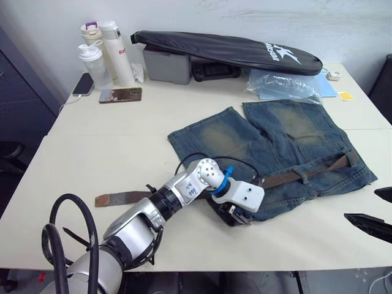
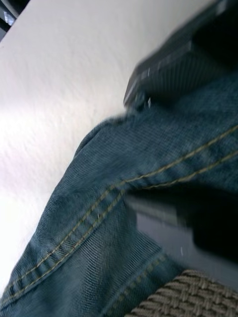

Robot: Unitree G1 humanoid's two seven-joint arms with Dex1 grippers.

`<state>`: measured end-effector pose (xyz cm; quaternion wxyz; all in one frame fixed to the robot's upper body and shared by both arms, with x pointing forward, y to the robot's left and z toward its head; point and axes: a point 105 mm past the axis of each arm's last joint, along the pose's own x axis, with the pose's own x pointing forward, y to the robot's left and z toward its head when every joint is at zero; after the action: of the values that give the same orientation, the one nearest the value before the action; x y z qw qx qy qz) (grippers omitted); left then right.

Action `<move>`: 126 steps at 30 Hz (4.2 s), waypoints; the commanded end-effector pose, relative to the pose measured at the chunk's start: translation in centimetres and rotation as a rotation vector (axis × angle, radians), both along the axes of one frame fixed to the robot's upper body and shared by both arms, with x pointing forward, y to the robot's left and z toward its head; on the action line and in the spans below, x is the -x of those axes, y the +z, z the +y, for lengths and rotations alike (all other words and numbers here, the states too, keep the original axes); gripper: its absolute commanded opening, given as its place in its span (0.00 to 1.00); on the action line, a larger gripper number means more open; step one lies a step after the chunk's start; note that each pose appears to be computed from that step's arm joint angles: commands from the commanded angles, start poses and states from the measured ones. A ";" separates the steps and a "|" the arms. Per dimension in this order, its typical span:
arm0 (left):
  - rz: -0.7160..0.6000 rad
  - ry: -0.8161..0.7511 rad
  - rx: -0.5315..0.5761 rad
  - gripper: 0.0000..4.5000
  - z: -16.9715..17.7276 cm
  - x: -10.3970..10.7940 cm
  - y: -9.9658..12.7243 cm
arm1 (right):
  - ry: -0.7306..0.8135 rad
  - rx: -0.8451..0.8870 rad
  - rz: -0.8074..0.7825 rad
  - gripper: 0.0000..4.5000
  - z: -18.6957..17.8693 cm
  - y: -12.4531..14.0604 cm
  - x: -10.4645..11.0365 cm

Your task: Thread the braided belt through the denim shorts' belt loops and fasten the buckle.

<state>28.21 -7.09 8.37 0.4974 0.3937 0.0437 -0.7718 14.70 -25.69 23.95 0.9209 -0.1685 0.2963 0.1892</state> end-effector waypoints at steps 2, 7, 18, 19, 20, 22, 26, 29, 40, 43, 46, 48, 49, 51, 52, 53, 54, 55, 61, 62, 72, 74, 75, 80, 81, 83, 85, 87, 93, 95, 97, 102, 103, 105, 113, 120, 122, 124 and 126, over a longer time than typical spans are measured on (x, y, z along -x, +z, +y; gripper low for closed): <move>-0.009 0.035 -0.107 0.14 3.4 -1.5 -0.3 | 0.076 0.007 -0.051 1.00 1.1 0.9 -0.3; -0.053 0.147 -0.206 0.08 9.4 -4.8 0.2 | 0.210 -0.016 -0.114 1.00 2.8 1.5 -1.1; 0.011 0.360 -0.262 0.08 19.6 -6.0 2.2 | 0.305 -0.088 -0.091 1.00 3.7 0.6 -3.2; 0.027 0.369 -0.264 0.08 20.3 -5.7 2.4 | 0.314 -0.092 -0.088 1.00 3.8 0.5 -3.4; 0.040 0.378 -0.269 0.08 20.9 -5.3 2.5 | 0.322 -0.096 -0.086 1.00 3.9 0.3 -3.6; 0.058 0.394 -0.283 0.08 22.1 -4.6 2.6 | 0.336 -0.101 -0.081 1.00 4.1 0.0 -4.0; 0.128 0.385 -0.284 0.08 23.4 -2.3 2.2 | 0.371 -0.105 -0.074 1.00 4.7 -0.5 -5.1; 0.128 0.384 -0.251 0.08 23.6 -1.4 2.2 | 0.391 -0.102 -0.079 1.00 5.1 -0.8 -6.0; 0.268 0.532 -0.139 0.99 28.0 -0.2 7.6 | 0.478 -0.084 -0.092 1.00 6.3 -0.8 -8.2; 0.357 0.593 0.012 0.99 27.8 -0.1 9.8 | 0.465 -0.077 -0.123 1.00 6.3 -0.8 -9.5; 0.337 0.758 0.157 0.99 28.1 -2.0 11.5 | 0.471 -0.037 -0.116 1.00 5.9 -1.7 -11.2; 0.355 0.885 0.196 0.99 28.5 -3.1 11.6 | 0.461 -0.019 -0.080 1.00 5.4 -2.2 -12.3; 0.370 0.941 0.187 0.99 28.9 -3.4 11.1 | 0.454 -0.026 -0.078 1.00 5.3 -2.3 -13.2; 0.400 1.019 0.187 0.99 29.1 -3.8 10.3 | 0.422 -0.078 -0.083 1.00 5.5 -2.4 -15.4; 0.422 1.041 0.192 0.99 29.0 -3.8 9.9 | 0.394 -0.093 -0.093 1.00 5.5 -2.6 -16.9; 0.452 1.060 0.193 0.99 28.7 -3.8 9.4 | 0.358 -0.103 -0.096 1.00 5.5 -3.0 -18.5; 0.471 1.072 0.193 0.99 28.5 -3.7 9.1 | 0.336 -0.102 -0.094 1.00 5.5 -3.3 -19.6; 0.488 1.099 0.198 0.99 28.3 -3.9 8.7 | 0.310 -0.120 -0.078 1.00 5.5 -3.8 -20.6; 0.569 1.206 0.225 0.99 26.8 -4.5 6.4 | 0.211 -0.273 0.056 1.00 4.8 -7.4 -23.3; 0.562 1.220 0.205 0.99 26.9 -4.5 5.8 | 0.210 -0.289 0.072 1.00 4.9 -7.9 -23.4; 0.700 1.232 0.133 0.94 26.1 -3.2 1.4 | 0.294 -0.427 0.219 0.81 7.1 -11.5 -22.2; 0.716 1.206 0.128 0.83 25.8 -2.8 1.5 | 0.291 -0.421 0.202 0.63 6.9 -11.3 -22.3; 0.728 1.187 0.131 0.73 25.6 -2.5 1.7 | 0.291 -0.414 0.192 0.51 6.9 -11.2 -22.3; 0.699 1.151 0.127 0.21 25.8 -2.5 2.6 | 0.306 -0.410 0.141 0.10 6.8 -10.2 -22.3; 0.686 1.146 0.123 0.12 26.0 -2.6 2.8 | 0.315 -0.410 0.128 0.10 6.8 -9.9 -22.3; 0.655 1.143 0.118 0.03 26.4 -2.9 3.1 | 0.348 -0.411 0.097 0.10 7.2 -9.1 -22.0; 0.633 1.133 0.129 0.03 26.6 -3.2 3.8 | 0.389 -0.388 0.046 0.10 7.5 -8.2 -21.8; 0.586 1.112 0.153 0.03 26.4 -3.8 4.8 | 0.467 -0.352 -0.042 0.10 8.3 -6.8 -21.4; 0.420 0.906 0.204 0.03 25.3 -3.8 7.4 | 0.669 -0.114 -0.188 0.10 9.5 -5.8 -18.4; 0.423 0.724 0.215 0.03 24.7 -1.5 8.1 | 0.752 -0.055 -0.253 0.10 10.0 -5.8 -16.5; 0.431 0.637 0.213 0.03 24.9 0.1 8.3 | 0.805 0.023 -0.333 0.10 10.1 -6.0 -14.8; 0.368 0.533 0.170 0.03 25.6 2.2 6.6 | 0.858 0.132 -0.493 0.10 10.2 -7.2 -11.5; 0.357 0.518 0.161 0.03 25.6 2.5 6.3 | 0.860 0.146 -0.522 0.10 10.1 -7.4 -11.1; 0.312 0.467 0.147 0.03 25.4 3.4 5.2 | 0.835 0.183 -0.634 0.10 9.7 -8.8 -9.5; 0.141 0.310 -0.002 0.03 26.6 5.7 0.4 | 0.810 0.393 -0.802 0.10 5.8 -15.3 -3.6; 0.009 0.209 -0.059 0.03 27.0 5.8 -1.2 | 0.865 0.475 -0.759 0.10 2.6 -19.0 -2.1; -0.017 0.178 -0.099 0.03 27.6 6.0 -1.8 | 0.872 0.480 -0.739 0.10 1.9 -19.6 -1.7; -0.029 0.159 -0.135 0.03 28.2 6.2 -2.4 | 0.887 0.484 -0.714 0.10 1.2 -20.1 -1.3; -0.053 0.146 -0.166 0.03 28.8 6.2 -2.9 | 0.901 0.487 -0.687 0.10 0.6 -20.6 -0.9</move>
<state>22.67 18.59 7.98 0.5500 0.4251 0.0274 -0.7183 15.85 -22.02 4.44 0.7203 -0.5166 -0.1504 0.4378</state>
